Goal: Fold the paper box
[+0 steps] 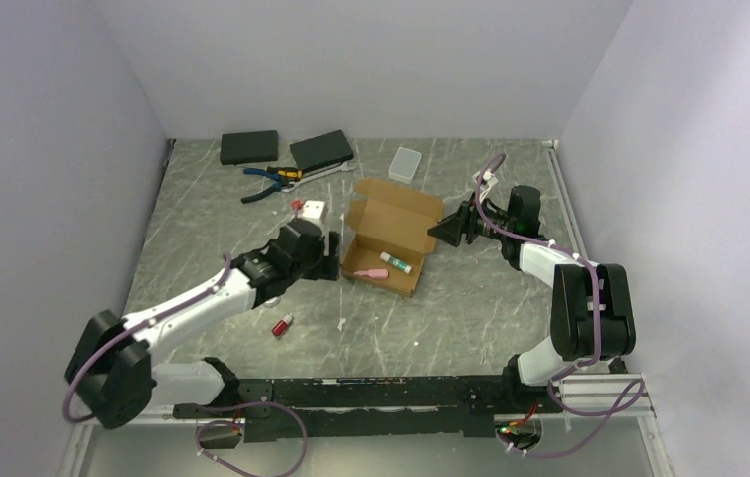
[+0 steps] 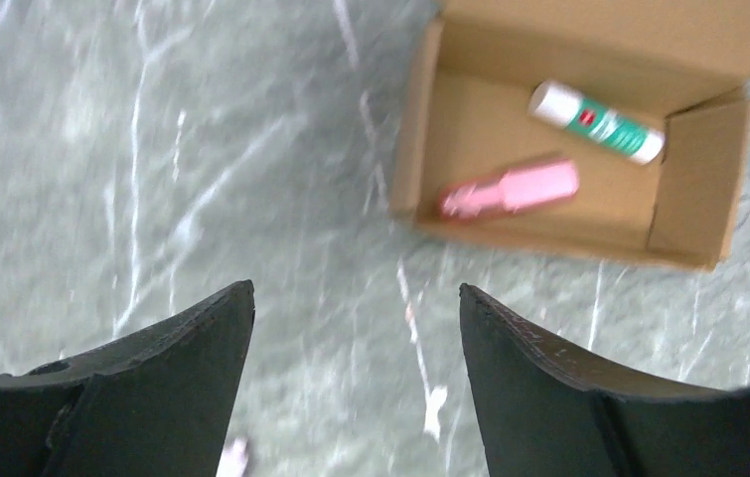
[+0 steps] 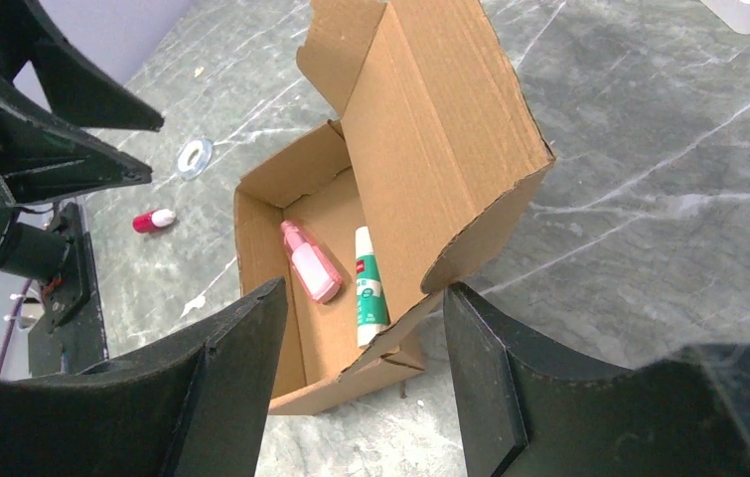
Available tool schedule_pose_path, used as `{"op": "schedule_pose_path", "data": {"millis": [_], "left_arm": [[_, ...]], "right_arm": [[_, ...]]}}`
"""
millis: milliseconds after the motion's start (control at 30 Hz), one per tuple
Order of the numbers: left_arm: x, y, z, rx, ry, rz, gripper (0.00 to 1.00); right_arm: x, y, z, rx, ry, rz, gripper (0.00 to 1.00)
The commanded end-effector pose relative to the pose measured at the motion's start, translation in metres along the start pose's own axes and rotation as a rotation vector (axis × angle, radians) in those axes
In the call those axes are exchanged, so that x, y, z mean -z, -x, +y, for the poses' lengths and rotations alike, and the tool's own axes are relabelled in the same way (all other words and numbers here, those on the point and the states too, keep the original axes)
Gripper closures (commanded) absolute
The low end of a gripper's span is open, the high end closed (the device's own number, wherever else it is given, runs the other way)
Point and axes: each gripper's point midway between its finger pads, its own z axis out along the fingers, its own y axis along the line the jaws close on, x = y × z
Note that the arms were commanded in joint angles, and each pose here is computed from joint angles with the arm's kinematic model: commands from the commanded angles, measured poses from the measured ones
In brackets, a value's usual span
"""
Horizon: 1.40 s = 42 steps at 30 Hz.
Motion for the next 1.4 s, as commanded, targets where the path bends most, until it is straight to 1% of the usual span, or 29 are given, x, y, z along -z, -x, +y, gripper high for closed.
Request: {"op": "schedule_pose_path", "data": {"millis": [0, 67, 133, 267, 367, 433, 467, 533, 567, 667, 800, 867, 933, 1133, 1267, 1367], "left_arm": [[0.034, -0.040, 0.027, 0.157, 0.086, 0.103, 0.22], [0.048, -0.052, 0.031, 0.184, 0.083, 0.132, 0.22], [0.061, -0.062, 0.037, 0.222, 0.101, 0.164, 0.26], [0.088, -0.090, 0.060, 0.273, 0.253, 0.301, 0.29], [0.092, -0.105, 0.068, 0.274, 0.317, 0.366, 0.32], [0.088, -0.109, 0.069, 0.270, 0.331, 0.380, 0.37], [0.085, -0.110, 0.072, 0.266, 0.352, 0.380, 0.38], [0.082, -0.115, 0.080, 0.250, 0.403, 0.393, 0.44], [0.081, -0.116, 0.083, 0.245, 0.430, 0.398, 0.45], [0.076, -0.116, 0.089, 0.239, 0.476, 0.394, 0.45], [0.062, -0.118, 0.082, 0.249, 0.449, 0.388, 0.46], [0.057, -0.124, 0.084, 0.245, 0.466, 0.400, 0.46], [0.053, -0.132, 0.085, 0.238, 0.473, 0.422, 0.49], [0.047, -0.148, 0.096, 0.232, 0.520, 0.434, 0.49], [0.045, -0.150, 0.095, 0.239, 0.515, 0.439, 0.50], [0.043, -0.153, 0.093, 0.252, 0.499, 0.442, 0.53]], "right_arm": [[-0.001, 0.024, 0.008, 0.098, 0.047, -0.038, 0.37], [-0.001, 0.023, 0.009, 0.099, 0.048, -0.038, 0.37], [-0.001, 0.023, 0.008, 0.099, 0.047, -0.037, 0.37], [-0.001, 0.023, 0.008, 0.097, 0.046, -0.036, 0.37], [-0.001, 0.022, 0.007, 0.096, 0.045, -0.036, 0.37], [-0.001, 0.022, 0.007, 0.094, 0.046, -0.035, 0.37], [-0.001, 0.022, 0.008, 0.095, 0.046, -0.035, 0.37], [0.000, 0.023, 0.009, 0.098, 0.047, -0.037, 0.37], [0.000, 0.025, 0.010, 0.103, 0.047, -0.039, 0.37], [0.000, 0.025, 0.010, 0.102, 0.049, -0.040, 0.37], [0.001, 0.026, 0.012, 0.102, 0.054, -0.043, 0.37], [0.001, 0.027, 0.013, 0.107, 0.056, -0.045, 0.37], [0.001, 0.028, 0.014, 0.108, 0.058, -0.047, 0.37], [0.008, 0.030, 0.007, 0.101, 0.036, -0.061, 0.37], [0.008, 0.030, 0.006, 0.098, 0.035, -0.061, 0.37], [0.008, 0.030, 0.006, 0.098, 0.034, -0.061, 0.37]]}}
